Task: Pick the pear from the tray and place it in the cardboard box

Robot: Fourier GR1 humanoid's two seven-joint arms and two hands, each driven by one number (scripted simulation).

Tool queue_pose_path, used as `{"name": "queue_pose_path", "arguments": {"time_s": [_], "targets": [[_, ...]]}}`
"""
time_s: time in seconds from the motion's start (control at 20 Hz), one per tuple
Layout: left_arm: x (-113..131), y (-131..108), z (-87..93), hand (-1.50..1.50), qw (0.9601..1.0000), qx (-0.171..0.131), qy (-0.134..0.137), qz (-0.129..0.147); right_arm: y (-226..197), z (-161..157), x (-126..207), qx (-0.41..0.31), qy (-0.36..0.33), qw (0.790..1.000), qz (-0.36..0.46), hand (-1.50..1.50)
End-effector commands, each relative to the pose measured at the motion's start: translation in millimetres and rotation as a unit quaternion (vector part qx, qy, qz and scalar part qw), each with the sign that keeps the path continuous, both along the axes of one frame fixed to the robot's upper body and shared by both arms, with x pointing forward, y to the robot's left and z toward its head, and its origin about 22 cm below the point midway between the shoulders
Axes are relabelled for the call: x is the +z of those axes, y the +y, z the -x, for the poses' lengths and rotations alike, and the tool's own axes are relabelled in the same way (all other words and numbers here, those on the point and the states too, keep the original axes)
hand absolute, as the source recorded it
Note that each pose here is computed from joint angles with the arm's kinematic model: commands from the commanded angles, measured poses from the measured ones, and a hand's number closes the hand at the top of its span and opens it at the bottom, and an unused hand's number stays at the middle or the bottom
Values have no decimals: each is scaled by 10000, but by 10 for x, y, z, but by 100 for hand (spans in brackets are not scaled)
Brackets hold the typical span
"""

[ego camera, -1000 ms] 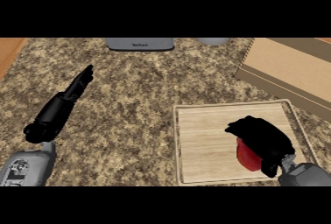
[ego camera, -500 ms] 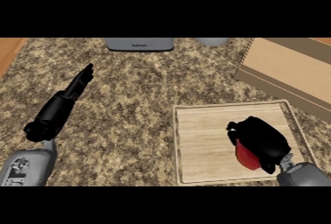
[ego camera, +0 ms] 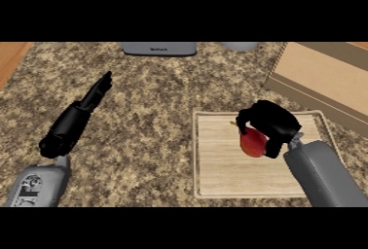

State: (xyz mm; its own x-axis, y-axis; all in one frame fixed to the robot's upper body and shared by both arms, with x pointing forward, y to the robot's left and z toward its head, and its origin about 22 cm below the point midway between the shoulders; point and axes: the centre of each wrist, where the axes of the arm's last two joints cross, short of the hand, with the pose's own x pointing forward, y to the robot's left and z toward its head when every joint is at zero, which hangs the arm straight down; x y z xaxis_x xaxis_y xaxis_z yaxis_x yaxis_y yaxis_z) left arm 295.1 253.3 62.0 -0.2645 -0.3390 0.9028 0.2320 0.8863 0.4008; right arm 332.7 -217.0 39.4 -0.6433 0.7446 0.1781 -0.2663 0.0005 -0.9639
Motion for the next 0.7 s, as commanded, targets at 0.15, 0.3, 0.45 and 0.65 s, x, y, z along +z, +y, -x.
{"name": "queue_pose_path", "arguments": {"time_s": [0.15,0.3,0.45,0.65], "targets": [[-82,186,-35,0,10000,75,62,-23,313,-175,439,350,-1202,9887,-822,150],[-21,116,25,0,9999,138,-1,7,-63,-182,862,326,-1501,9847,-820,150],[115,207,34,0,9999,69,62,-55,-155,-186,1084,-191,-1607,9781,-1312,150],[28,239,98,0,9997,186,98,-92,-384,-188,1198,-1464,-1690,9502,-2172,150]]}}
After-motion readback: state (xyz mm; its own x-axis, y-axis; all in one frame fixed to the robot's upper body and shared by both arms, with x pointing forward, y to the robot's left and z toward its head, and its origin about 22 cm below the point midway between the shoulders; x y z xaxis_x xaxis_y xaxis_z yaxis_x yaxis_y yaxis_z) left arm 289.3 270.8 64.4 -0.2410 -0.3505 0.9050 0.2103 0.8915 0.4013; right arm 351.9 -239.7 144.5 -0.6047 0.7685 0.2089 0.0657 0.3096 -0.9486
